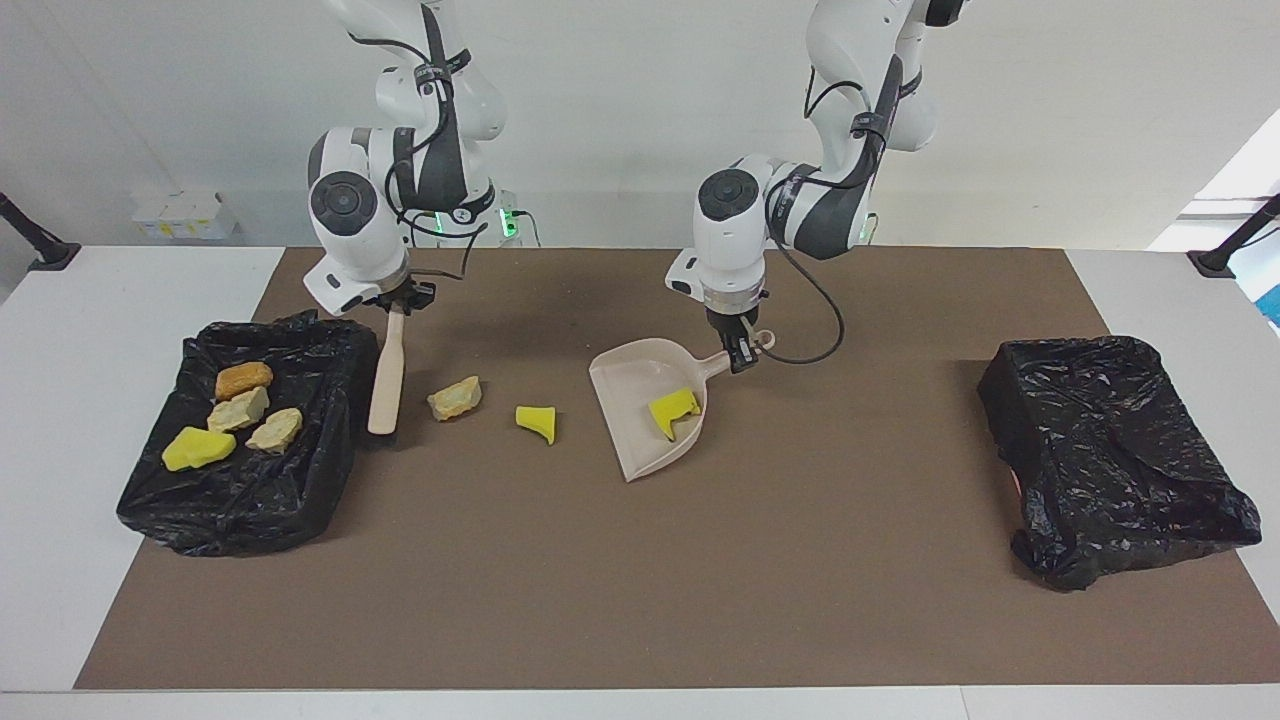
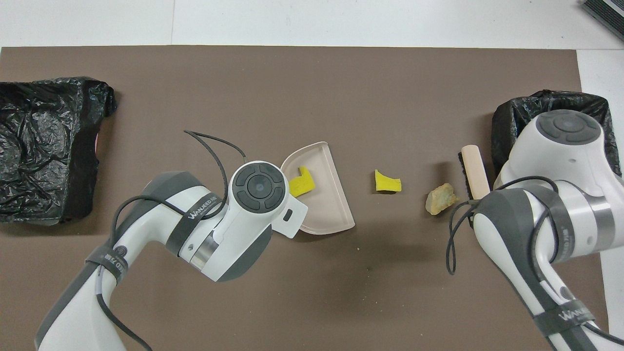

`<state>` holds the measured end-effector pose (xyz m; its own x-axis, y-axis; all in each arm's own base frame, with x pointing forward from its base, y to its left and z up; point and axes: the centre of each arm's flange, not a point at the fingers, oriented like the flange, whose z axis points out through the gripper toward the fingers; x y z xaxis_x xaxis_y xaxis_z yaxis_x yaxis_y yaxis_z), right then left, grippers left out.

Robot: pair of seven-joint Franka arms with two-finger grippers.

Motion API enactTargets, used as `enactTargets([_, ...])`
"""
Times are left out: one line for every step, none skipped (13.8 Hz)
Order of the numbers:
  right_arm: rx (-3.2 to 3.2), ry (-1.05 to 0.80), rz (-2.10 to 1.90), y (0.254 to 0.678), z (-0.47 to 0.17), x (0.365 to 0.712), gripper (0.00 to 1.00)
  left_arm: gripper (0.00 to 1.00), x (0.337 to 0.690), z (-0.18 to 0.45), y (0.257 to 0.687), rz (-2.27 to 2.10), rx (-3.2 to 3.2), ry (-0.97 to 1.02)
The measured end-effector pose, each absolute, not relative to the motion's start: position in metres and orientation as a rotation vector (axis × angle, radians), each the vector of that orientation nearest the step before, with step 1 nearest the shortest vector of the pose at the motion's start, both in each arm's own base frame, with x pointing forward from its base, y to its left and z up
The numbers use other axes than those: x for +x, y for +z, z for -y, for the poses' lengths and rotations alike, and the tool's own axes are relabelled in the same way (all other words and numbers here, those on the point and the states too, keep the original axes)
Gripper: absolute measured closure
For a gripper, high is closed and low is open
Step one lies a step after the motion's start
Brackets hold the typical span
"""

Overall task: Sweep and dump trash in bin
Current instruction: 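Sweep the remaining pieces into the dustpan with the right gripper's brush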

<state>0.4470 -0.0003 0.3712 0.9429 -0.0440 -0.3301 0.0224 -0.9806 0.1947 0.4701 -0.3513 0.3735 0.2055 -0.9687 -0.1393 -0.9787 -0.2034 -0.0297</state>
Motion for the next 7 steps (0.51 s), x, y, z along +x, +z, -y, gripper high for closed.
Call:
enactTargets([2.904, -0.485, 0.015, 0.364, -0.001, 0.439, 0.74, 0.68, 0.470, 0.351, 0.373, -1.908, -2.350, 0.137])
enactTargets([2.912, -0.472, 0.012, 0.355, -0.002, 0.433, 0.74, 0.68, 0.469, 0.351, 0.372, -1.909, -2.350, 0.138])
enactTargets([2.923, -0.468, 0.009, 0.346, -0.004, 0.429, 0.74, 0.68, 0.469, 0.351, 0.371, -1.910, -2.349, 0.139])
enactTargets([2.938, -0.470, 0.007, 0.338, -0.008, 0.426, 0.74, 0.68, 0.468, 0.352, 0.371, -1.911, -2.348, 0.140])
enactTargets([2.959, -0.472, 0.013, 0.332, -0.012, 0.425, 0.74, 0.68, 0.468, 0.352, 0.371, -1.912, -2.347, 0.140])
enactTargets([2.991, -0.466, 0.019, 0.327, -0.019, 0.427, 0.74, 0.68, 0.467, 0.352, 0.371, -1.913, -2.346, 0.140])
enactTargets([3.020, -0.454, 0.020, 0.323, -0.029, 0.430, 0.74, 0.68, 0.467, 0.352, 0.371, -1.914, -2.346, 0.139])
